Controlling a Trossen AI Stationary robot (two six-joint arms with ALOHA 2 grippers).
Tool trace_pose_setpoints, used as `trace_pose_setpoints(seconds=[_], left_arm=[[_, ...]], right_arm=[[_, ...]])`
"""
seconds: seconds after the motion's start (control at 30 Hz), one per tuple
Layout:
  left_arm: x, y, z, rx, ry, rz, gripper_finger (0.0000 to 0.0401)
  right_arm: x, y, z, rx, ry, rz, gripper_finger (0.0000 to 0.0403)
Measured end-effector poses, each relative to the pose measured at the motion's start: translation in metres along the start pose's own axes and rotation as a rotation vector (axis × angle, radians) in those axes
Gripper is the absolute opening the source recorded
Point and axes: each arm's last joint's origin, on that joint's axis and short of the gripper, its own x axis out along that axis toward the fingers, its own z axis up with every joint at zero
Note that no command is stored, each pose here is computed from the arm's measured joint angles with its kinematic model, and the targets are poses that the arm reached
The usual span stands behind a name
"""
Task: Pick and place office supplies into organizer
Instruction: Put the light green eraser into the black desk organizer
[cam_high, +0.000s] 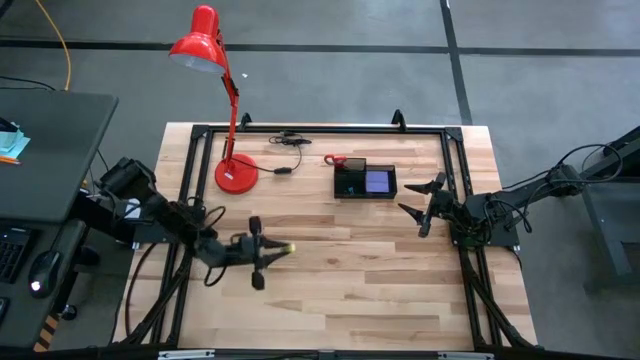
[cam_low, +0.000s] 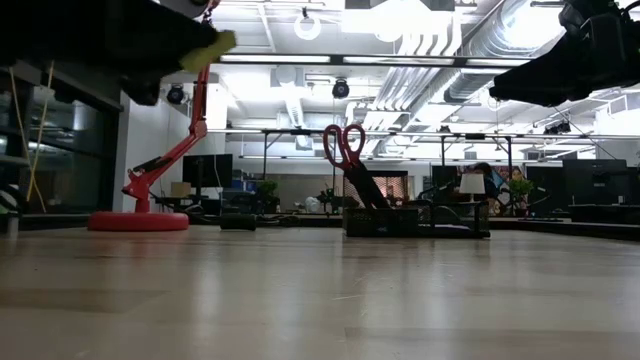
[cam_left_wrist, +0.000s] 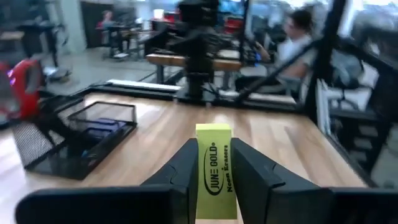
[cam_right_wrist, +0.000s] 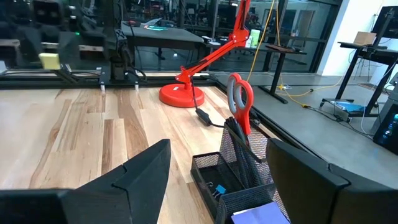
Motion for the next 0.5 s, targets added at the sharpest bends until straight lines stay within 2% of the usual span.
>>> trace_pose_setpoints(seconds=[0.23,0.33,0.5], left_arm=[[0.024,0.032,0.002,-0.254,-0.02,0.125,0.0063],[0.031,0.041,0.002,-0.31,-0.013,0.097,0.0063],[0.041,0.056,0.003,-0.321,0.005,0.031,0.0062]], right_arm=[[0.0,0.0,0.0,-0.001,0.001,0.0,0.0259],[0.0,0.0,0.0,-0.001,0.001,0.0,0.0259],[0.0,0.0,0.0,-0.001,0.001,0.0,0.0259]])
